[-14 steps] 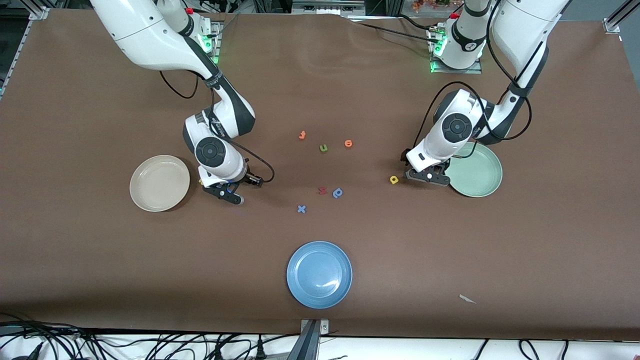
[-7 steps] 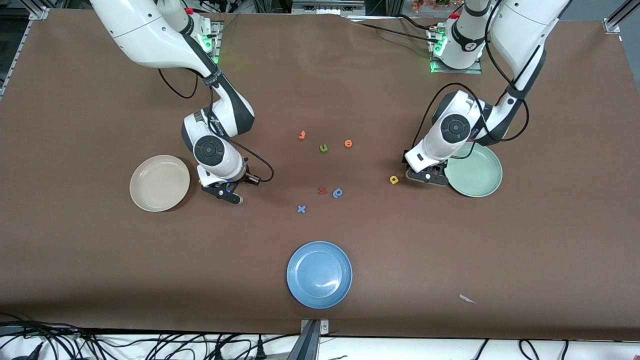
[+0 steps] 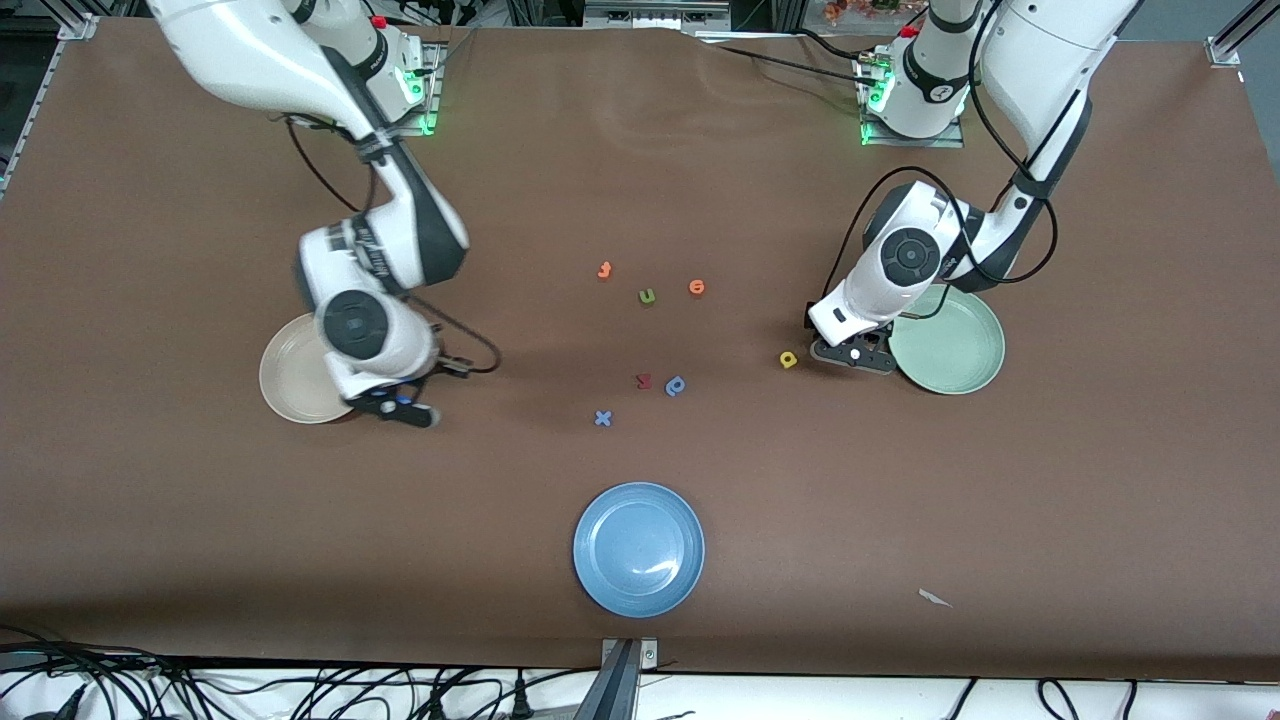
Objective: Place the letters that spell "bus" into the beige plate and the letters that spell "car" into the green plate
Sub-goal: 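Carry the u to the white plate while the left gripper grasps the c, then release the u in the white plate while the left gripper carries the c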
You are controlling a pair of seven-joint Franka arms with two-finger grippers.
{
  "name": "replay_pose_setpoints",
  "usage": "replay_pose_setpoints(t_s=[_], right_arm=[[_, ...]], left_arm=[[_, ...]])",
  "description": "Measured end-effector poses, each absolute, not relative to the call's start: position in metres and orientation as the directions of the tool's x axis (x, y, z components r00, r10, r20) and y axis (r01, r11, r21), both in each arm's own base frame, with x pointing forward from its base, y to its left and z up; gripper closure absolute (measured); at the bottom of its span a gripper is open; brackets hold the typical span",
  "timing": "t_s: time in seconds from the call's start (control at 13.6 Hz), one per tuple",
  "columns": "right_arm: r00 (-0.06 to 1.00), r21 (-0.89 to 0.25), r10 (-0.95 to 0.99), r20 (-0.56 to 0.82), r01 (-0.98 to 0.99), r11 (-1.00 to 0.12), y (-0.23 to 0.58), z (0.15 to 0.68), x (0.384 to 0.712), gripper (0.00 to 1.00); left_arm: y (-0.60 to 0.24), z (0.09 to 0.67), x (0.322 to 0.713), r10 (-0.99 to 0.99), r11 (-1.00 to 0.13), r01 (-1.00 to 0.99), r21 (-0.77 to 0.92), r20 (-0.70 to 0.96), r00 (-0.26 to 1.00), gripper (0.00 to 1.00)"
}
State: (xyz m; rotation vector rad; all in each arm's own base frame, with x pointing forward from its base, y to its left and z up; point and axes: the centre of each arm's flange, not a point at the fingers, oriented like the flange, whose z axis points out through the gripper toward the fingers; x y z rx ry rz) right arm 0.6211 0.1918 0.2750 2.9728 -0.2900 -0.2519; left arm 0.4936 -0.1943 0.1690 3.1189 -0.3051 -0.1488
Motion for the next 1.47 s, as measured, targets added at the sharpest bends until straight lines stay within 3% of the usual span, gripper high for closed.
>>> replay_pose_setpoints(t_s=[0.29,0.44,0.51,0.66,0.81,1.1,1.18,1.47], right_arm=[[0.982,0.177,-0.033,-0.187,0.001,-0.984,0.090,0.279,0.643,0.74],[0.972,0.164,0.022,-0.233,0.062,-0.985,0.033,0.265,0.646,0.74],[0.966,0.153,0.038,-0.256,0.079,-0.985,0.010,0.255,0.646,0.74],[0.954,0.136,0.058,-0.294,0.102,-0.985,-0.021,0.231,0.642,0.74],[0.945,0.127,0.073,-0.318,0.118,-0.985,-0.034,0.211,0.640,0.74],[0.939,0.122,0.078,-0.336,0.125,-0.985,-0.037,0.200,0.637,0.70],[0.939,0.120,0.080,-0.335,0.127,-0.985,-0.035,0.200,0.637,0.65],[0.947,0.104,0.089,-0.307,0.126,-0.987,-0.012,0.211,0.644,0.28]], left_arm=[[-0.200,0.169,0.491,-0.186,-0.982,-0.186,0.012,-0.093,0.978,0.41],[-0.199,0.170,0.494,-0.182,-0.983,-0.182,0.011,-0.088,0.979,0.54],[-0.198,0.170,0.494,-0.181,-0.983,-0.181,0.010,-0.088,0.980,0.54],[-0.196,0.171,0.496,-0.177,-0.984,-0.177,0.009,-0.085,0.981,0.68],[-0.196,0.172,0.496,-0.177,-0.984,-0.177,0.009,-0.084,0.981,0.73],[-0.196,0.172,0.496,-0.177,-0.984,-0.177,0.009,-0.084,0.981,0.72],[-0.196,0.172,0.496,-0.176,-0.984,-0.176,0.008,-0.084,0.981,0.72],[-0.181,0.178,0.508,-0.160,-0.987,-0.160,-0.002,-0.066,0.985,0.72]])
